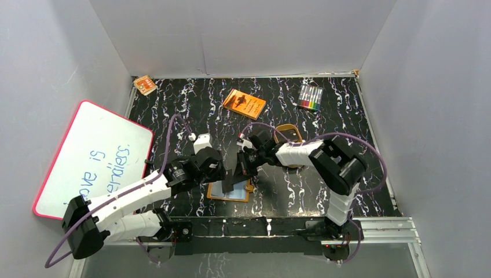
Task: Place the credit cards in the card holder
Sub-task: Turn over the card slot in the card holder.
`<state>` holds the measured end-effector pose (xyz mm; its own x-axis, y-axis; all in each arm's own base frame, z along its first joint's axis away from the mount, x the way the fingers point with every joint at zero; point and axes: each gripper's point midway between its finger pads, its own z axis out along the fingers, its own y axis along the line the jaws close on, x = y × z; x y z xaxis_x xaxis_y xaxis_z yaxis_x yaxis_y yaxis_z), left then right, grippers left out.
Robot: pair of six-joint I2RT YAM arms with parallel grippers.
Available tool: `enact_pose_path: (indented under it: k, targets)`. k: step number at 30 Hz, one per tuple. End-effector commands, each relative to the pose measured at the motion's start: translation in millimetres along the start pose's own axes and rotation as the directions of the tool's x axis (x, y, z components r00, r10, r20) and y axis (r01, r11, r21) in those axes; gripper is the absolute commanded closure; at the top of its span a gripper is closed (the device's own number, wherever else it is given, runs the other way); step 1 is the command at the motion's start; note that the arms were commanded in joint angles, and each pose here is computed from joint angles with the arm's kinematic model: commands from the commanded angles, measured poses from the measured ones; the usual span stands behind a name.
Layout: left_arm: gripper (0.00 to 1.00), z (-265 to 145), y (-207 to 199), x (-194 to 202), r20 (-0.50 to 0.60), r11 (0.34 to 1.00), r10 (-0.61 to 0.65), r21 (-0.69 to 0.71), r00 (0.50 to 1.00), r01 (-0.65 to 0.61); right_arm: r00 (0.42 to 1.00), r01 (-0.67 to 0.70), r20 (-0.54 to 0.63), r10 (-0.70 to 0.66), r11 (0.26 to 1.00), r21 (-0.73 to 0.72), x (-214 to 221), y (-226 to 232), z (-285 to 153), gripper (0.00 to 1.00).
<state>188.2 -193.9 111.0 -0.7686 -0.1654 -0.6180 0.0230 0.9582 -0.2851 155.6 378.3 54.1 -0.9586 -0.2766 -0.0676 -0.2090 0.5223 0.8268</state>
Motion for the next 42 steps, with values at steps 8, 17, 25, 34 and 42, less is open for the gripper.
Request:
enact_pose_path:
  k: [8,17,25,34,42]
  targets:
    - [0.61,34.2,27.1,17.6,-0.019,0.993,-0.023,-0.120,1.000,0.021,0.998,0.046,0.036,-0.045,0.999,-0.029,-9.2,24.0,1.0,1.00]
    - [0.65,33.7,53.1,18.2,0.011,0.973,-0.101,-0.206,0.995,0.101,0.995,0.013,0.095,-0.014,1.000,0.011,9.1,14.9,-24.8,1.00]
    - [0.66,29.6,81.3,29.9,-0.003,0.945,-0.169,-0.285,0.986,0.161,0.997,-0.037,0.065,0.039,0.999,-0.037,15.9,8.7,-16.7,1.00]
    - [0.67,32.9,100.2,51.7,-0.048,0.920,-0.247,-0.324,0.968,0.219,0.998,-0.047,0.039,0.049,0.998,-0.046,14.5,4.5,-8.4,1.00]
    - [0.69,39.3,93.3,63.7,-0.105,0.927,-0.264,-0.302,0.959,0.222,0.998,-0.056,0.030,0.057,0.997,-0.048,10.8,1.6,-1.8,1.00]
